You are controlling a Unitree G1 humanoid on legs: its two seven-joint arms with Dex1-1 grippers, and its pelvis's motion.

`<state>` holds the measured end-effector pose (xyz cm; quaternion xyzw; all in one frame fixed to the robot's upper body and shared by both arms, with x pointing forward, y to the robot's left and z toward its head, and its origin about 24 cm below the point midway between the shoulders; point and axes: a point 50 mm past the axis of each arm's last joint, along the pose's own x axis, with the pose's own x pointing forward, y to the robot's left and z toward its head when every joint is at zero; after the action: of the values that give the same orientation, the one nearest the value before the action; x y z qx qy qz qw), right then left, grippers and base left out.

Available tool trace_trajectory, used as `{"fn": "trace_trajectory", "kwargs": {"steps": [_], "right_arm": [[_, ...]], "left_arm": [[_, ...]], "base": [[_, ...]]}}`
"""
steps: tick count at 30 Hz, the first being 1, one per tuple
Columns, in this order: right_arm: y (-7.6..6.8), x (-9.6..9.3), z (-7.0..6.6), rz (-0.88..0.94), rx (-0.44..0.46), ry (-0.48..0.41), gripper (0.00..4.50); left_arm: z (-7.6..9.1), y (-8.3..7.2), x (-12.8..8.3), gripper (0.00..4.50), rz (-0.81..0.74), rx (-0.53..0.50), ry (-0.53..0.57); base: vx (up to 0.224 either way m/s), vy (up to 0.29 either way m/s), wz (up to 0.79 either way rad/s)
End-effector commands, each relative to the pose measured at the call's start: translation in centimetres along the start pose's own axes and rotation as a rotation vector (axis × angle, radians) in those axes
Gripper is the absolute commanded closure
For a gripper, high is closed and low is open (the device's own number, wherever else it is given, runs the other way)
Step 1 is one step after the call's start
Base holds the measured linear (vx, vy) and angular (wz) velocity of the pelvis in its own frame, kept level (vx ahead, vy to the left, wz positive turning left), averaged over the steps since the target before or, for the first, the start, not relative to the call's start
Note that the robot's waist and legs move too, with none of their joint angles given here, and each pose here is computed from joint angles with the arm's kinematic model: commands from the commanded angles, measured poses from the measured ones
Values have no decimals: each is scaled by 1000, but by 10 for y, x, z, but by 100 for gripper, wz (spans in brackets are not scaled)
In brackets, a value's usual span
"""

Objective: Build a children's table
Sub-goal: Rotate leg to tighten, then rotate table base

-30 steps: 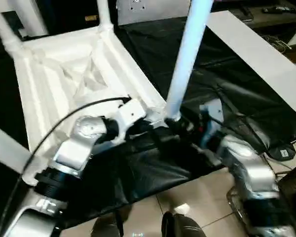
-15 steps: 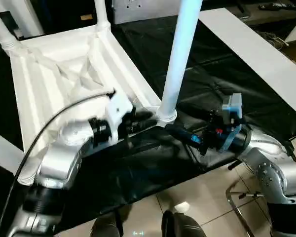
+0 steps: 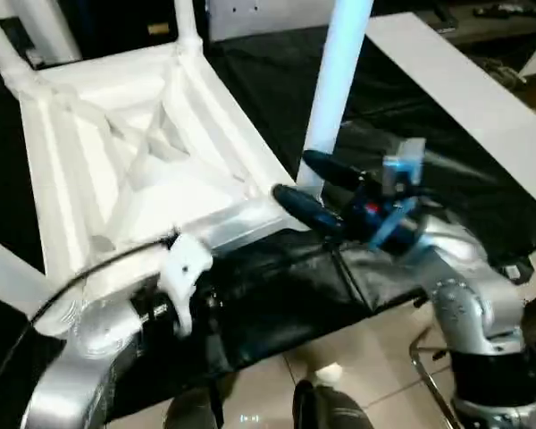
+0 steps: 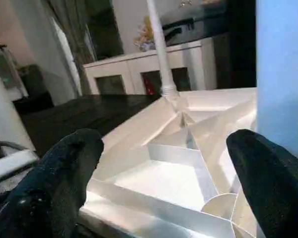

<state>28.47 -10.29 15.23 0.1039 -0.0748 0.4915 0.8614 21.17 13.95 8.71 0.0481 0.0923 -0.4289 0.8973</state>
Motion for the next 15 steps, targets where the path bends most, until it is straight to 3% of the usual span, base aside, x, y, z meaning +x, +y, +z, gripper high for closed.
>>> {"fn": "trace_trajectory", "kwargs": {"steps": [1, 3, 4, 6, 7, 10, 15], "right_arm": [[-15, -4, -3, -141, -18, 18, 0], [-26, -6, -3, -241, -32, 18, 0], [-41, -12, 0, -353, -63, 18, 0], [-50, -16, 2, -419, -80, 17, 0], [-67, -25, 5, -541, -107, 18, 0], [-77, -30, 8, -601, -129, 14, 0], [-104, -42, 13, -692, -171, 17, 0]], "left_arm": [[2, -6, -5, 186, 10, -15, -6], [2, -8, -9, 163, 15, -22, -1], [1, -10, -14, 155, 15, -26, 3], [1, -12, -18, 143, 10, -30, 7], [-1, -13, -23, 131, -3, -34, 21], [-2, -15, -26, 104, -19, -38, 30], [-10, -19, -56, 65, -76, -66, 132]], "base": [[0, 0, 0], [0, 0, 0], [0, 0, 0], [0, 0, 0], [0, 0, 0], [0, 0, 0], [0, 0, 0]]}}
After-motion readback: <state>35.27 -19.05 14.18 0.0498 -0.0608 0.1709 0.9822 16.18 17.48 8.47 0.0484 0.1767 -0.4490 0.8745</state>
